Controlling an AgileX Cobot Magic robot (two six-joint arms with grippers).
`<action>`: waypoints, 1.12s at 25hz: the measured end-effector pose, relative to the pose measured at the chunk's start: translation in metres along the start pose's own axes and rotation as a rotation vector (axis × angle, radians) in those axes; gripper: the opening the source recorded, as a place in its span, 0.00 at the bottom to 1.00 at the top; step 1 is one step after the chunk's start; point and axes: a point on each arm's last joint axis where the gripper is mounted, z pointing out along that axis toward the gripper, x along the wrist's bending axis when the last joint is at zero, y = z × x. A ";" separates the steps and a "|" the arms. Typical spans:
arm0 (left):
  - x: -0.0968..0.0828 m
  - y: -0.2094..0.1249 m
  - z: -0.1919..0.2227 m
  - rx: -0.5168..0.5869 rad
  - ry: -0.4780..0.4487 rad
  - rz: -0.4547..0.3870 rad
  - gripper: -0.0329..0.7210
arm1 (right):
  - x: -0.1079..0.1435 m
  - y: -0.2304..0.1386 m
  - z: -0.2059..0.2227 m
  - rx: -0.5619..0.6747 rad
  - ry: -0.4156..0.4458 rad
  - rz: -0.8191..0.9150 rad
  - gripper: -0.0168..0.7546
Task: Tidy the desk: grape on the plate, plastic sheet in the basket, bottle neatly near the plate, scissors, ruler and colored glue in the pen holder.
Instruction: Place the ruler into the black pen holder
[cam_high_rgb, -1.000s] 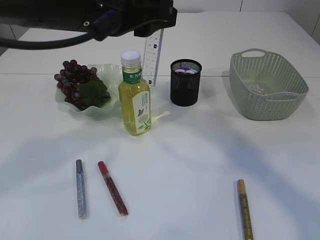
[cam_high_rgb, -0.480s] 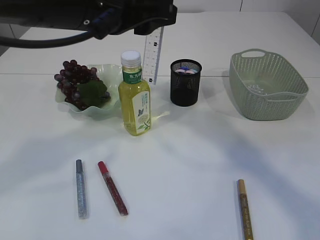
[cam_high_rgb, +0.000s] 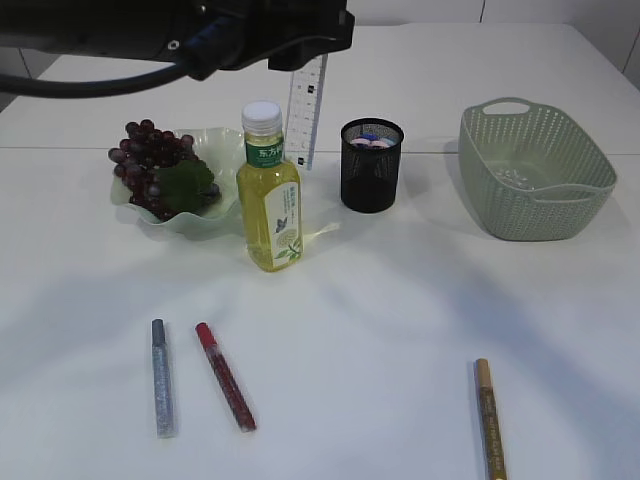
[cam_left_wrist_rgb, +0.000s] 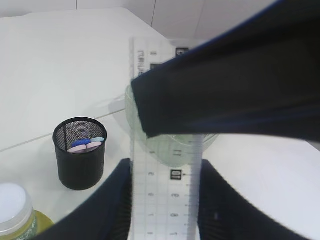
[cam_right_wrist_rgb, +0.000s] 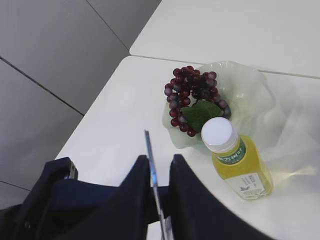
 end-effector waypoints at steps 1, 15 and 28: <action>0.000 0.000 0.000 0.000 0.000 0.000 0.40 | 0.000 0.000 0.000 0.000 0.000 0.000 0.17; 0.000 0.000 0.001 -0.008 0.001 0.000 0.40 | 0.000 0.000 0.000 -0.005 -0.004 -0.023 0.04; 0.000 0.000 0.001 -0.010 0.001 0.001 0.40 | 0.000 0.000 0.000 -0.005 -0.005 -0.029 0.04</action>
